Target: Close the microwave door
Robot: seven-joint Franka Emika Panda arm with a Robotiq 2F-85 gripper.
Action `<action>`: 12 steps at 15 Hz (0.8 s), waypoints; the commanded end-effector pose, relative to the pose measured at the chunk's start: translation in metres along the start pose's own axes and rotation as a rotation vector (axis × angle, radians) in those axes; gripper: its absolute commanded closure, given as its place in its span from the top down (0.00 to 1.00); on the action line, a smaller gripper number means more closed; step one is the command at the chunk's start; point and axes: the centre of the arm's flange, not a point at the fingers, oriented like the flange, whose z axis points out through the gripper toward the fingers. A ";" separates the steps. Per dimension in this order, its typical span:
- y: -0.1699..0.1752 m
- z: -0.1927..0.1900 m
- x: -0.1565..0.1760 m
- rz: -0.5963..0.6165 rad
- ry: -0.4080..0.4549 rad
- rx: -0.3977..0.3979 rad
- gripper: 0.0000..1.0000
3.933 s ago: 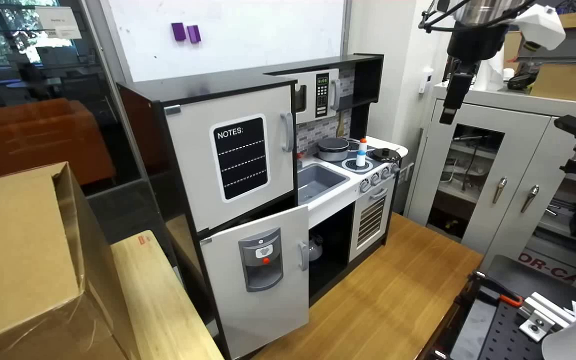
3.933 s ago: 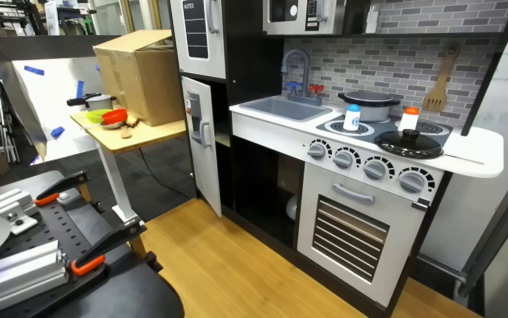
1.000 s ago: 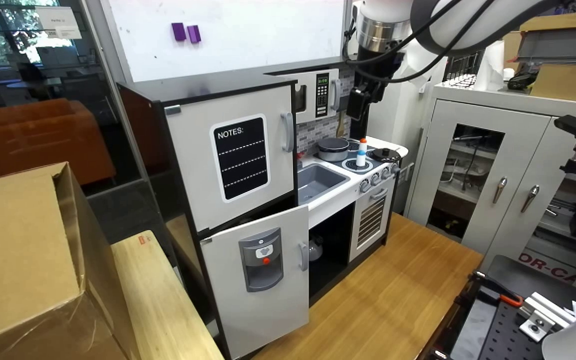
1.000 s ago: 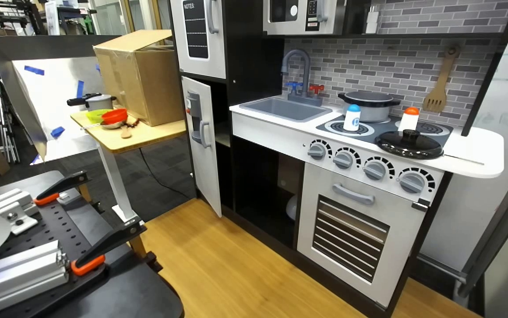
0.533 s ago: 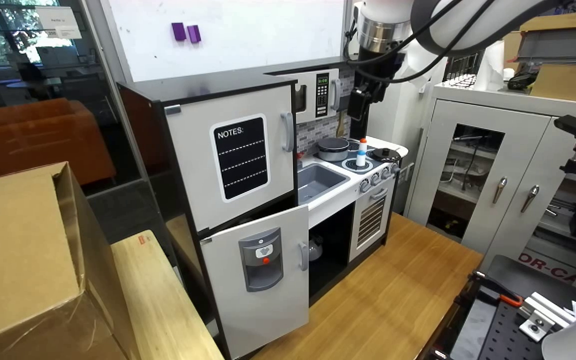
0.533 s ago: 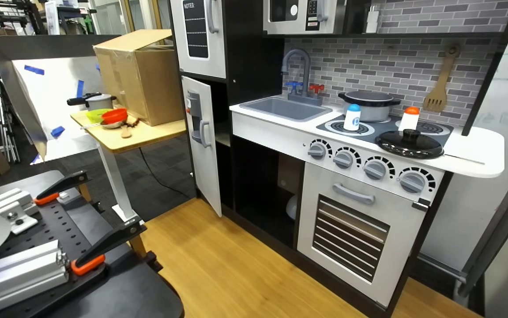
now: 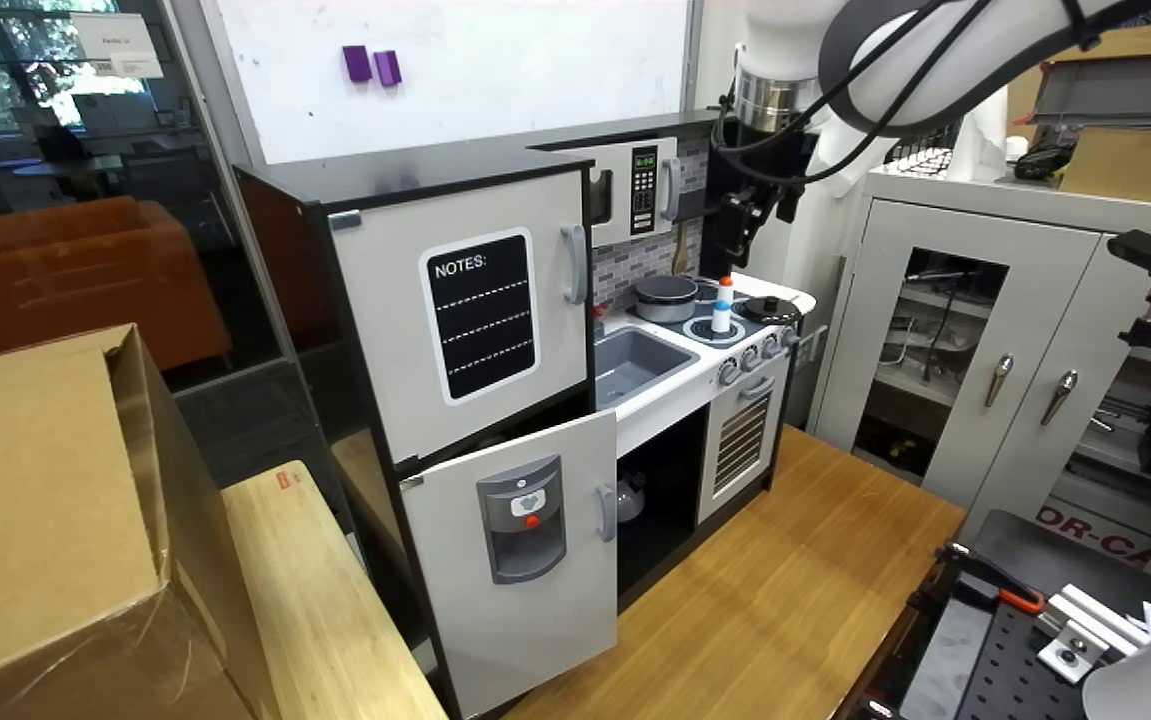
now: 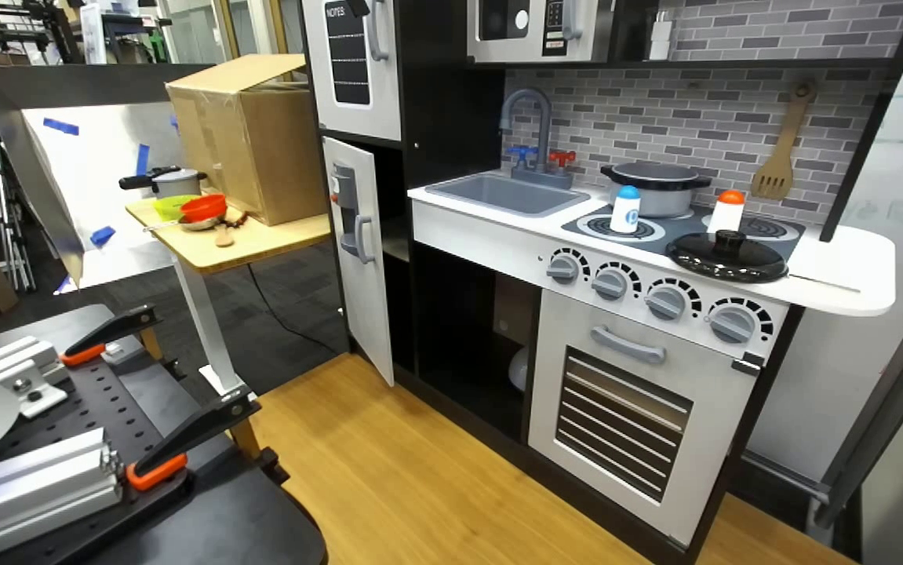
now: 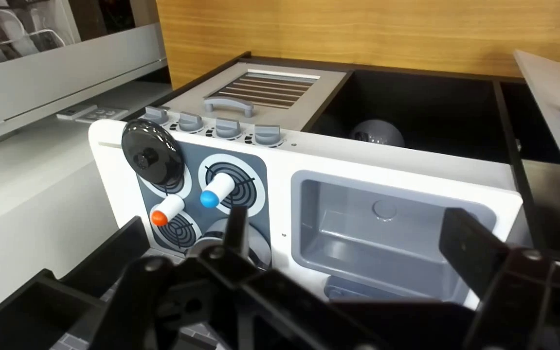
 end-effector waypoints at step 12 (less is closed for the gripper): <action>0.036 0.015 0.054 0.052 0.058 -0.169 1.00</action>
